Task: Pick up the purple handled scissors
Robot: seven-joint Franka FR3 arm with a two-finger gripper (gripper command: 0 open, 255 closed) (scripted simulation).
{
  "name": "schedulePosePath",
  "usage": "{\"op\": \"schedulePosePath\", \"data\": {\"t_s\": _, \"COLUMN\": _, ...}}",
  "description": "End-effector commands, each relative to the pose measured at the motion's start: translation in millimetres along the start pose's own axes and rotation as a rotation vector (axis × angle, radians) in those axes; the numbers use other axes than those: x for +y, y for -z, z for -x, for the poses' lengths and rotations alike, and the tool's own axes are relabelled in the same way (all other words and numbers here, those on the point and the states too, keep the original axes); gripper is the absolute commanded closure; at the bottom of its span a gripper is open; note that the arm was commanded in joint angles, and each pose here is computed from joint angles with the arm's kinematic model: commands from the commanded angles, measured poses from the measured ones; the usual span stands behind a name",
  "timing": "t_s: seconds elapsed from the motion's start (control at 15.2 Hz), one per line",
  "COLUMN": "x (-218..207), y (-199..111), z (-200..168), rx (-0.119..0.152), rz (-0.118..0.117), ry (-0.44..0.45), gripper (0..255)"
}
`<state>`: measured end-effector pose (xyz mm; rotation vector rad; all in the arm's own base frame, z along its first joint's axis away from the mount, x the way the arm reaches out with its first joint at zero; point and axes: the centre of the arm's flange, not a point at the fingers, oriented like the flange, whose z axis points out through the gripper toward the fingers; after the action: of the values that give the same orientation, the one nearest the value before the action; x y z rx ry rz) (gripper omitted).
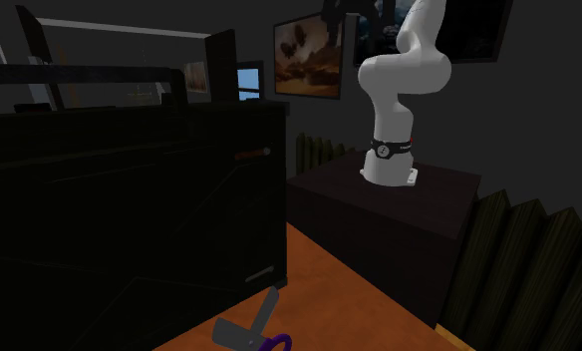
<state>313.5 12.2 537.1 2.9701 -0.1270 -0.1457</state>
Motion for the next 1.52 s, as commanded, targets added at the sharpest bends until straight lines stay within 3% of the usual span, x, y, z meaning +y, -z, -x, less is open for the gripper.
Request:
{"op": "schedulePosePath", "data": {"t_s": 0.0, "x": 0, "y": 0, "z": 0, "rx": 0.000, "rz": 0.000, "ry": 0.000, "gripper": 0}}
{"op": "schedulePosePath", "data": {"t_s": 1.45, "x": -99, "y": -184, "z": -180, "rx": 0.091, "rz": -0.102, "ry": -0.065, "gripper": 0}}
